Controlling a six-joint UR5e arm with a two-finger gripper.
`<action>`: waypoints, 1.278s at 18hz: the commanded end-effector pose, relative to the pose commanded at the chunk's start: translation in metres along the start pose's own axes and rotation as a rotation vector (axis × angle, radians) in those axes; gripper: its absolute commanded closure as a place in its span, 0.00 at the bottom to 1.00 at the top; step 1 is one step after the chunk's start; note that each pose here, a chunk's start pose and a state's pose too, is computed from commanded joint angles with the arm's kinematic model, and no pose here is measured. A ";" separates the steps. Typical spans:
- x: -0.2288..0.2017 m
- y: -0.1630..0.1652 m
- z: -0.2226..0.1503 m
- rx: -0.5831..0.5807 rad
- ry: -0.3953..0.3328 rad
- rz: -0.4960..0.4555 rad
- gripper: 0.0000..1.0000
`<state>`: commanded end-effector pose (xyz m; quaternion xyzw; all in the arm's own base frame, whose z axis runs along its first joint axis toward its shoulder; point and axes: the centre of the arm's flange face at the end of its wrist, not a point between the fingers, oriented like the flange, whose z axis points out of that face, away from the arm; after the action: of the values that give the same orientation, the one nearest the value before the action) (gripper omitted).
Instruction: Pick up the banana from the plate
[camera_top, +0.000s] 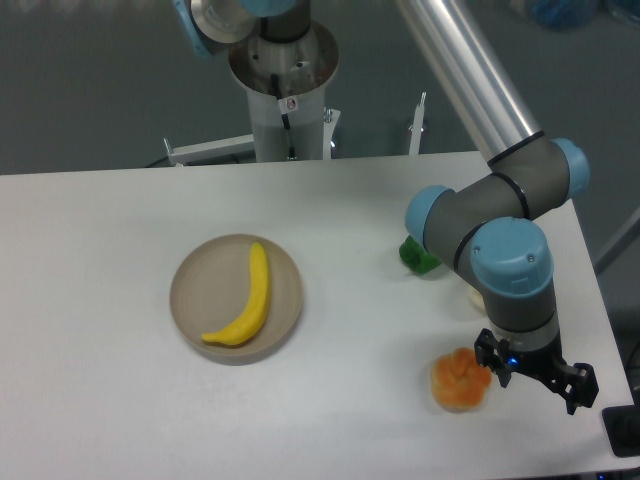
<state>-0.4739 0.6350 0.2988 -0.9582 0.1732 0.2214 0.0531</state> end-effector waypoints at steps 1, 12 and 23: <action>0.002 0.002 0.002 -0.002 0.004 -0.002 0.00; 0.013 0.006 0.011 -0.015 0.030 0.003 0.00; 0.102 0.012 -0.079 -0.075 0.221 -0.171 0.00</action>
<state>-0.3606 0.5782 0.3241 -0.9893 0.0873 0.1153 0.0166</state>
